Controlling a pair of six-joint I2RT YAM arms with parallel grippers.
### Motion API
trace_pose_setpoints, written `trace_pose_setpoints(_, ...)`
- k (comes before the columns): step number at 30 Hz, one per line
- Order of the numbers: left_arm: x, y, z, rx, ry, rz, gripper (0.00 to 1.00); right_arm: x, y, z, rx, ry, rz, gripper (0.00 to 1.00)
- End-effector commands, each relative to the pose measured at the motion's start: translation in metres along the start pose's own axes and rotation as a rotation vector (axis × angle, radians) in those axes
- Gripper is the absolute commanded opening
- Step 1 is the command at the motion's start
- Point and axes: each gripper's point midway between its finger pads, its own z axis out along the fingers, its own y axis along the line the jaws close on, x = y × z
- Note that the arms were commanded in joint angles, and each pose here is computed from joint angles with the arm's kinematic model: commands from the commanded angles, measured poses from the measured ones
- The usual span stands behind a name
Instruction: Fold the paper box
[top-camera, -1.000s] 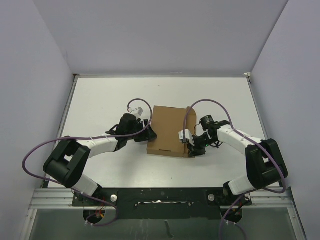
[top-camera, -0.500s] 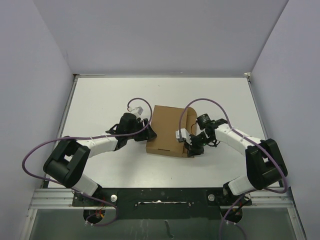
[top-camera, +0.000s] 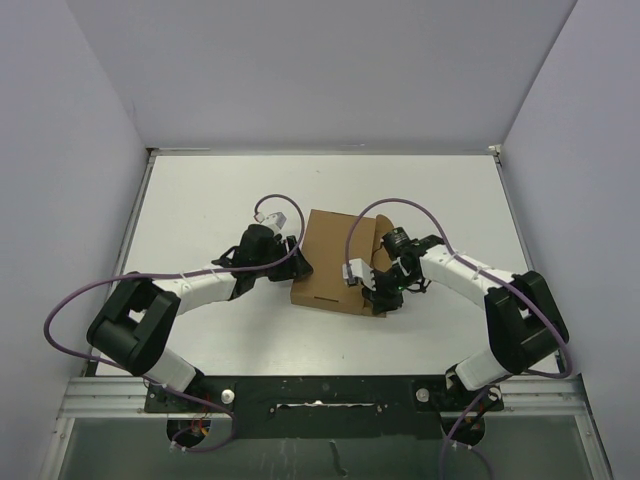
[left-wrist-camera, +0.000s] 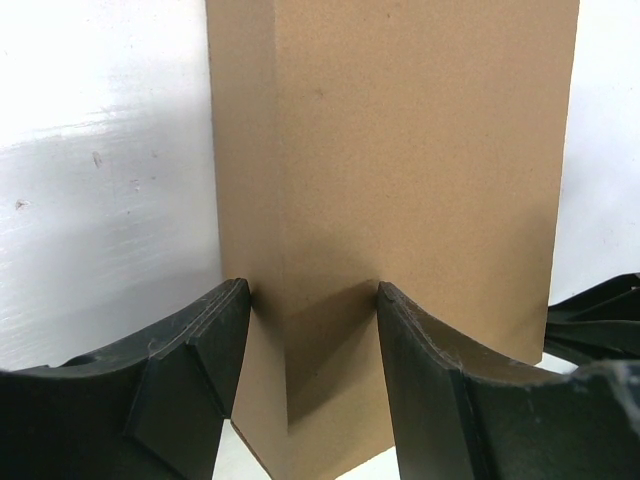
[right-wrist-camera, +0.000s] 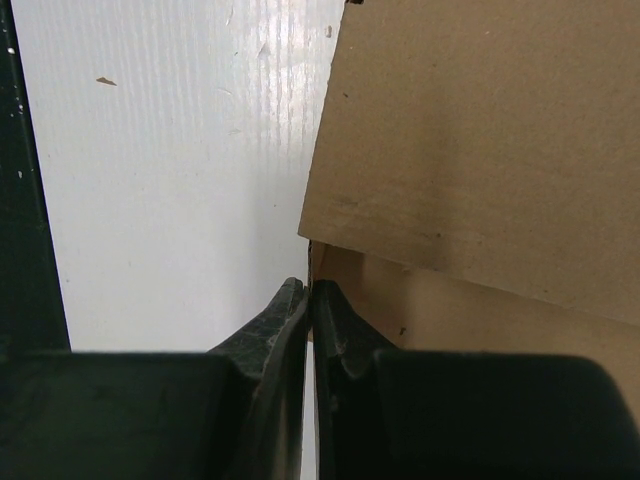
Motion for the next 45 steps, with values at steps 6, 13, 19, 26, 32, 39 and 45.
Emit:
trace_pose_setpoints(6, 0.001, -0.002, 0.004, 0.001, 0.017, 0.009, 0.51, -0.010, -0.011, -0.002, 0.017, -0.019, -0.031, 0.02)
trace_pose_setpoints(13, 0.000, -0.002, 0.004, 0.005, 0.012, 0.005, 0.51, -0.007, -0.010, -0.007, 0.016, -0.052, -0.012, 0.02)
trace_pose_setpoints(19, 0.000, -0.002, 0.006, 0.008, 0.014, 0.003, 0.51, -0.005, -0.009, -0.005, 0.007, -0.050, -0.008, 0.03)
trace_pose_setpoints(26, 0.000, 0.000, 0.007, 0.005, 0.017, -0.004, 0.51, -0.003, -0.008, -0.003, 0.002, -0.055, -0.009, 0.03)
trace_pose_setpoints(32, 0.000, -0.001, 0.006, 0.007, 0.018, -0.004, 0.50, -0.015, -0.009, -0.007, 0.012, -0.083, -0.017, 0.02)
trace_pose_setpoints(39, -0.003, -0.007, 0.001, 0.015, 0.024, 0.011, 0.51, -0.020, -0.011, -0.005, 0.016, -0.075, -0.035, 0.02)
trace_pose_setpoints(45, -0.011, -0.013, -0.002, 0.029, 0.011, 0.017, 0.52, -0.016, -0.011, -0.004, 0.013, -0.064, -0.035, 0.02)
